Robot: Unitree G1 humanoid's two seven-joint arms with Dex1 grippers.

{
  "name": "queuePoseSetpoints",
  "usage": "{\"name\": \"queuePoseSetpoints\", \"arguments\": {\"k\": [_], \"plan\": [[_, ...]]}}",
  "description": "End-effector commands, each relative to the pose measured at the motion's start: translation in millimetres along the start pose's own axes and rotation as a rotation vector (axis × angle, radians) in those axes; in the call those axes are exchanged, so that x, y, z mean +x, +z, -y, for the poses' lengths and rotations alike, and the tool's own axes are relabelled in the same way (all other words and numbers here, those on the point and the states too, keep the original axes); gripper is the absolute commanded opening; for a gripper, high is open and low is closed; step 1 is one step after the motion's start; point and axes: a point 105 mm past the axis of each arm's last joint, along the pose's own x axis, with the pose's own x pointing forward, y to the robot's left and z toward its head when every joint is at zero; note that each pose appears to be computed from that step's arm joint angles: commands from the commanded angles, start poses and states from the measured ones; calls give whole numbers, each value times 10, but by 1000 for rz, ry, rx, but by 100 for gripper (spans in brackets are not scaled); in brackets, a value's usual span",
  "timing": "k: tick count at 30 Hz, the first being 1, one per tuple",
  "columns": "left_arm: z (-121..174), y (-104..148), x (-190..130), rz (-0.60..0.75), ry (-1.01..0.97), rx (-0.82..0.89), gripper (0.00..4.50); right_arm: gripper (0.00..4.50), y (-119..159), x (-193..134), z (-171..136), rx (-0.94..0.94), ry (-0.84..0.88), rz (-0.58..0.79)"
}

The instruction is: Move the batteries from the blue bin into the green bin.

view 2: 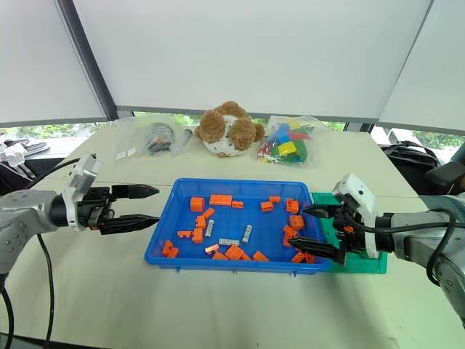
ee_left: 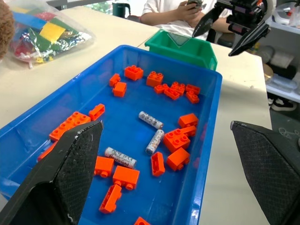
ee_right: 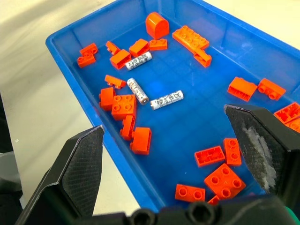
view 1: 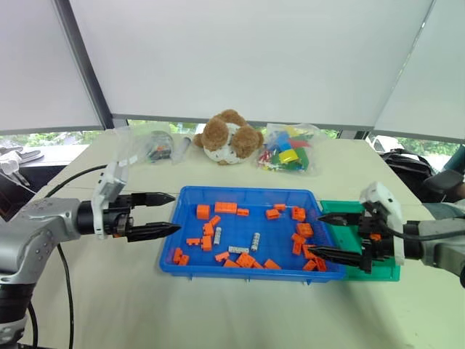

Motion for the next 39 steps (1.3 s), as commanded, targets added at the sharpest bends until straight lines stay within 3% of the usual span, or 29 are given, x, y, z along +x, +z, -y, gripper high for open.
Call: {"name": "queuePoseSetpoints", "arguments": {"k": [1,28,32,39], "plan": [[-15,87,-39,5,25,45,450,446,60,-5,11,-31,-10,15],[14,39,-19,0,50,28,450,446,47,197,88,-10,-41,6],[-35,13,-35,-23,65,46,450,446,139,407,65,-9,-12,41],[-261,-3,-155,-64,136,89,450,446,254,1176,-73,-16,105,18]]}}
